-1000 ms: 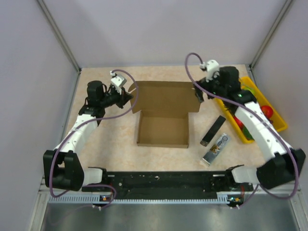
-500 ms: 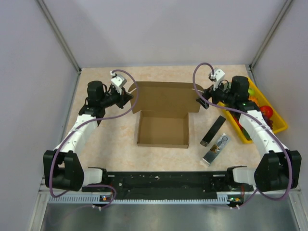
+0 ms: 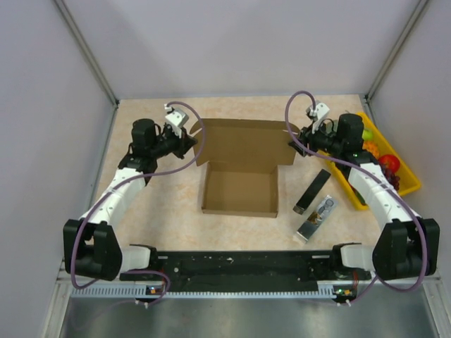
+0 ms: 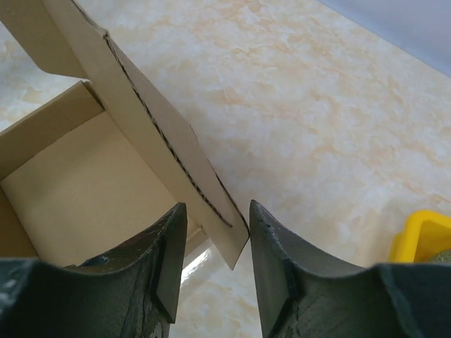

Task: Fold the paper box

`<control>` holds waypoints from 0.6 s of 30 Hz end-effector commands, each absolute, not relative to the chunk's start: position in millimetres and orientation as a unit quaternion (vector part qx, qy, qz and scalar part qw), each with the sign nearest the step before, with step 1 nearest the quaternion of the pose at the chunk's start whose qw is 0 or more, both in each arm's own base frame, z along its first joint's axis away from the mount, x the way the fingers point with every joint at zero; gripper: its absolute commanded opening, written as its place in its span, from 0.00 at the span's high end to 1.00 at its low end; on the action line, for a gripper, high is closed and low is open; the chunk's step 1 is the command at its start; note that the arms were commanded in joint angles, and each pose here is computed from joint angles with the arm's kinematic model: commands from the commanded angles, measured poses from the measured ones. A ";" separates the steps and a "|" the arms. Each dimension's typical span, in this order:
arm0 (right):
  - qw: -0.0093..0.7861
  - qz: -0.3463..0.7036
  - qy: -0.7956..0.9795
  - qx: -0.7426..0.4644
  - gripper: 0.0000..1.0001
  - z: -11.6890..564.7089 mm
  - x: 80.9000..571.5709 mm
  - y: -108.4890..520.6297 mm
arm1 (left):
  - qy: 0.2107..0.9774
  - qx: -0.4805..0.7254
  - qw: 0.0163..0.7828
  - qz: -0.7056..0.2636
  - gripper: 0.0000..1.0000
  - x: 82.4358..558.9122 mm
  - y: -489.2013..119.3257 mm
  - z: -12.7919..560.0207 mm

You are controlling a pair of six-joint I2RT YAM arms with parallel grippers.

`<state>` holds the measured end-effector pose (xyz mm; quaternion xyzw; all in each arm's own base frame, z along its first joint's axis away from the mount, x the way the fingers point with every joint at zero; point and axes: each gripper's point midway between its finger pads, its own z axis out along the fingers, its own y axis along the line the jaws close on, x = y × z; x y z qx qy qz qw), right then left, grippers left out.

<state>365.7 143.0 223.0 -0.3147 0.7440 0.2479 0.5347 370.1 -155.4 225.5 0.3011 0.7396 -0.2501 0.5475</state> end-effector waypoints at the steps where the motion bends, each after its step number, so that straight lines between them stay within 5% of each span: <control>1: 0.572 0.227 0.732 -0.290 0.60 243.4 358.8 145.8 | 0.733 0.281 0.575 -0.231 1.00 370.7 -153.9 238.3; 11: 0.568 0.205 0.767 -0.216 0.82 242.4 342.7 168.4 | 0.746 0.190 0.598 -0.222 1.00 368.1 -149.4 243.2; 14: 0.559 0.200 0.788 -0.162 1.00 241.4 338.5 176.2 | 0.744 0.129 0.610 -0.238 1.00 365.8 -146.9 245.0; 18: 0.565 0.188 0.798 -0.086 1.00 242.8 337.3 178.1 | 0.734 0.072 0.617 -0.275 1.00 356.1 -157.5 248.8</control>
